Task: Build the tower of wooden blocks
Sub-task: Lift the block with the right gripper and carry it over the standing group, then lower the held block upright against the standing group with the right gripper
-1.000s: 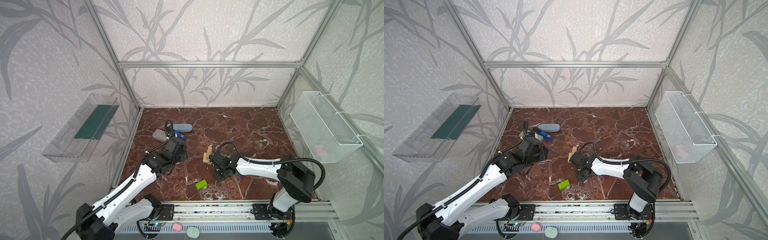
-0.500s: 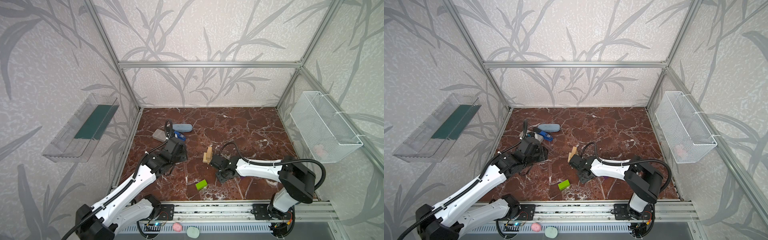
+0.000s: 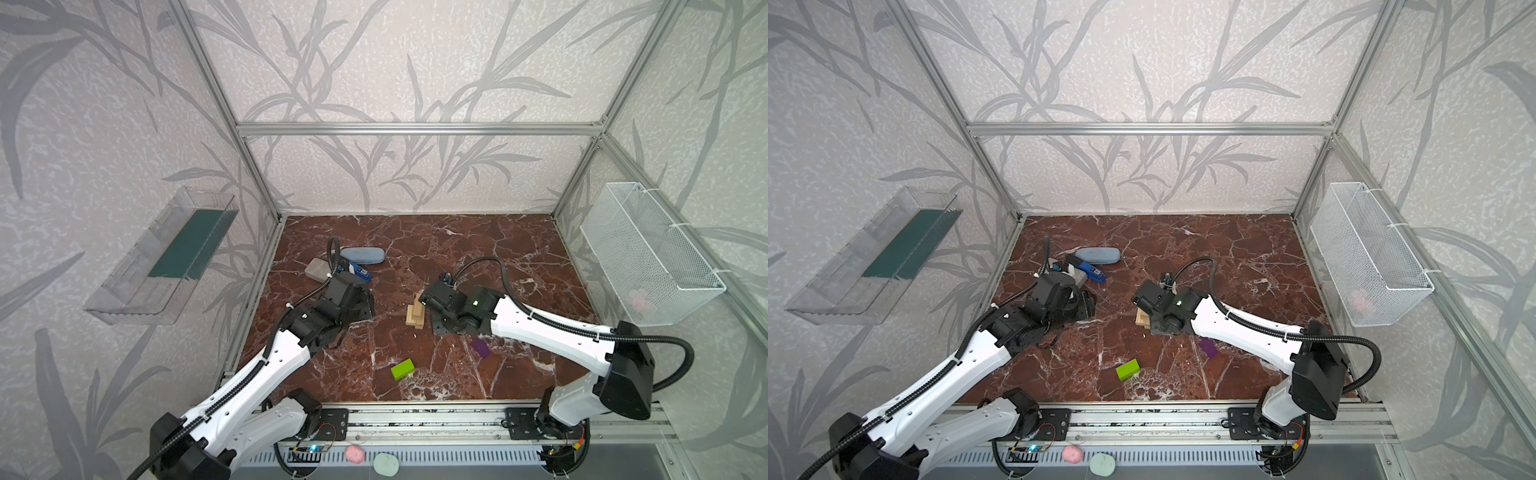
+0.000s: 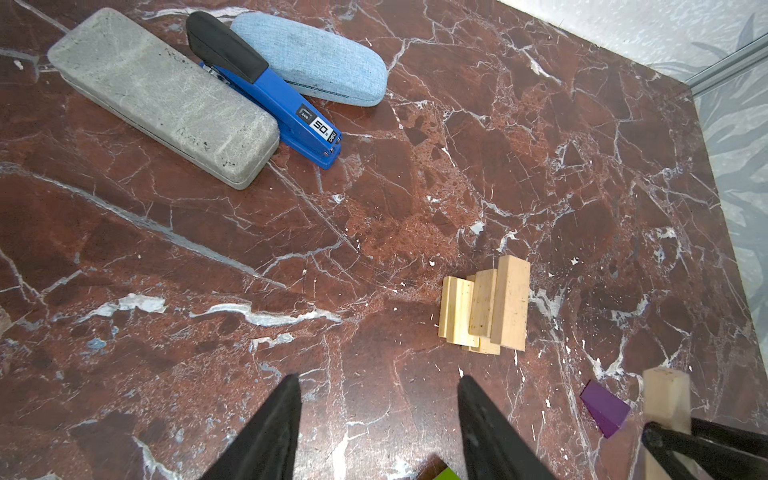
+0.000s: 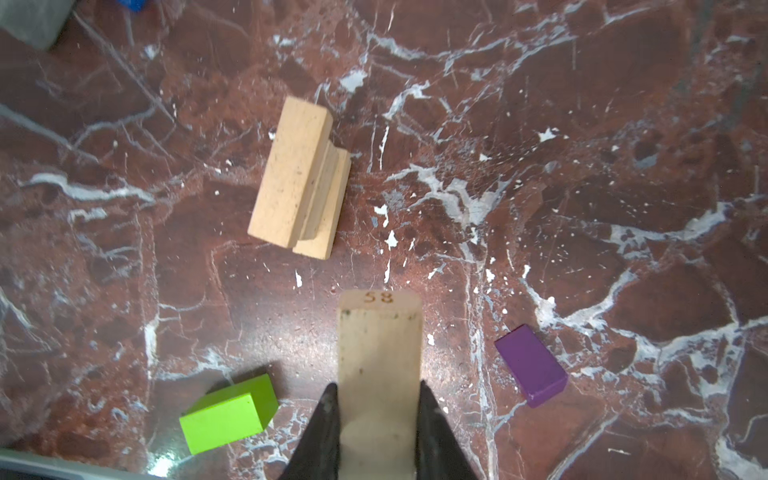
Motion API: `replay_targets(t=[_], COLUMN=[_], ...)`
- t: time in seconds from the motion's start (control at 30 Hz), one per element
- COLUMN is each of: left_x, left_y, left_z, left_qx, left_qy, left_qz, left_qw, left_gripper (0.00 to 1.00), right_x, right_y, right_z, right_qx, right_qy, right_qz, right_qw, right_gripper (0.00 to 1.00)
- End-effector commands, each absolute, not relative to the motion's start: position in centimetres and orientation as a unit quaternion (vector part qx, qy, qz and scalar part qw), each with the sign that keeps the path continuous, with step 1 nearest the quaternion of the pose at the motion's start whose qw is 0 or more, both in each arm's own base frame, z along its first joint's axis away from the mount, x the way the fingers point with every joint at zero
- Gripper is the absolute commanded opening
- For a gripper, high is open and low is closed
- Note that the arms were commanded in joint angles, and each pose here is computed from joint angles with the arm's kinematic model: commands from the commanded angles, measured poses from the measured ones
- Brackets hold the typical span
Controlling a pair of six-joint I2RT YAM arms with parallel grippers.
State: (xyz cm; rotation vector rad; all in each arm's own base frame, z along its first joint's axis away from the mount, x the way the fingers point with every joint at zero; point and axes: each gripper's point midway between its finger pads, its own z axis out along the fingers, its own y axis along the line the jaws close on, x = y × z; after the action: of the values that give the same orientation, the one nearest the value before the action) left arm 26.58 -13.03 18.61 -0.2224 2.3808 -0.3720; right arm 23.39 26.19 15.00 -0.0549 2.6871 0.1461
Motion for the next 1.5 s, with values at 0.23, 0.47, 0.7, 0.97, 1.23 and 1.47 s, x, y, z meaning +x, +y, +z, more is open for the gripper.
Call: replay_targets(t=[0.23,0.47,0.7,0.97,1.23,1.47], left_x=[27.5,27.1,26.5,26.4,26.3,26.2], left_y=[-11.9,-10.6,-10.1,-10.3,-10.0,-9.9], left_z=[17.5,16.6,16.4,16.3,16.1,16.2], left_qx=[-0.091,-0.110,-0.112,-0.110,-0.111,-0.110], left_qy=[0.921,0.921,0.922,0.923,0.924,0.924], left_qz=[-0.128,-0.117,-0.110,-0.116,-0.111,-0.110], left_qw=[0.358,0.355,0.354,0.351,0.349,0.348], left_gripper=[0.60,0.61,0.62,0.62,0.62,0.63], right_x=[27.1,28.8,29.4,29.7,30.0,30.5], right_y=[28.1,30.5,31.6,31.8,31.8,31.8], right_z=[15.4,14.4,12.2,11.1,11.1,10.9], right_qx=[0.057,0.075,0.091,0.117,0.126,0.128], right_qy=[0.969,0.969,0.975,0.975,0.973,0.973], right_qz=[0.010,0.006,0.015,0.019,0.011,0.008], right_qw=[0.241,0.236,0.203,0.188,0.191,0.192], right_gripper=[0.18,0.17,0.16,0.16,0.15,0.15])
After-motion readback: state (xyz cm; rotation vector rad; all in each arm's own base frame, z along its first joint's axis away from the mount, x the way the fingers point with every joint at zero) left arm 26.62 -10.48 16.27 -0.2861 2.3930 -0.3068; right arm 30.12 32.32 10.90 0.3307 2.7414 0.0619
